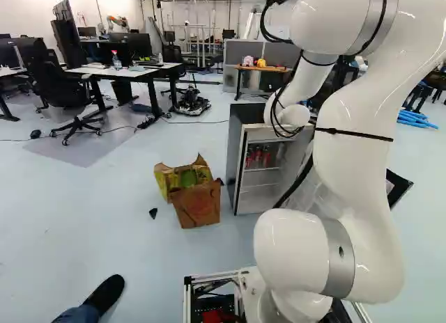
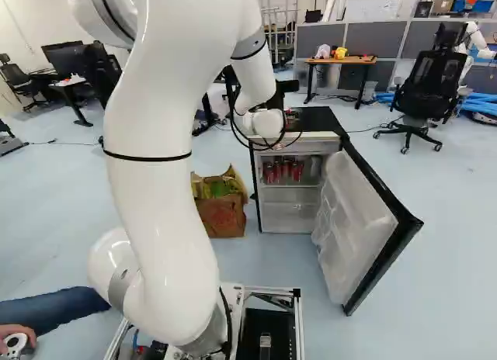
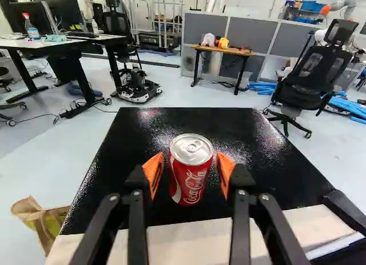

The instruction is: Grab a drink from the fridge

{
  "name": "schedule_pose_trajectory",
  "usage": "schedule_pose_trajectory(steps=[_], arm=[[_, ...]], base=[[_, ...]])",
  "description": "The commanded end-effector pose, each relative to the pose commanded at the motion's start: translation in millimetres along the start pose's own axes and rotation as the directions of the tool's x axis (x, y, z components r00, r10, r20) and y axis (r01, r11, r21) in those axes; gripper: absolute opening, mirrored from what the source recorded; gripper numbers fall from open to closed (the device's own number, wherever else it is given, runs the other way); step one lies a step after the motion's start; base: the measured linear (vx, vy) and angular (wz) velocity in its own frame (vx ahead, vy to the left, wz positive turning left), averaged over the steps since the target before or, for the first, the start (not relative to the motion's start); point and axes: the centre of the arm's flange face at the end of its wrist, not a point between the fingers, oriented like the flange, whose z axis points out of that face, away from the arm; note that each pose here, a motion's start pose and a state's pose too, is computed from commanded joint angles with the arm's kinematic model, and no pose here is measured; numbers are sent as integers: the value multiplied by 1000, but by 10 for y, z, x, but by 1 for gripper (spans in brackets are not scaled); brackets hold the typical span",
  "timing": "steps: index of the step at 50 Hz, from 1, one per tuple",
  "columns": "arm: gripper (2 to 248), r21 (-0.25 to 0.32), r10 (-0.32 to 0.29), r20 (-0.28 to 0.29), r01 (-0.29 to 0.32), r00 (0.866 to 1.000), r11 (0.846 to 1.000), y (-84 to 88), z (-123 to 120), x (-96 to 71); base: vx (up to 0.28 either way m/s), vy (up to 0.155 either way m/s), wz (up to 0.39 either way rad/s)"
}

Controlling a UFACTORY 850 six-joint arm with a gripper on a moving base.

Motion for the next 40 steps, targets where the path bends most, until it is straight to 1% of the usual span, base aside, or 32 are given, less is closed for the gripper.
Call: schedule_pose_trajectory(steps=[4, 5, 9, 10, 14, 15, 32, 40], arm=[[148, 0, 0, 0, 0, 1000, 1000, 0, 0, 0], [183, 0, 0, 0, 0, 1000, 1000, 0, 0, 0], [183, 0, 0, 0, 0, 1000, 1000, 0, -3, -1], [219, 0, 0, 0, 0, 1000, 1000, 0, -6, -1], [219, -1, 1, 2, -1, 1000, 1000, 0, -40, -8], [247, -2, 1, 3, -1, 1000, 1000, 0, -54, -10], [247, -11, 9, 20, -8, 1000, 1000, -3, -366, -72], [247, -22, 14, 28, -13, 1000, 1000, 26, -515, -108]], base=[[0, 0, 0], [0, 0, 0], [0, 0, 0], [0, 0, 0], [0, 0, 0], [0, 0, 0], [0, 0, 0], [0, 0, 0]])
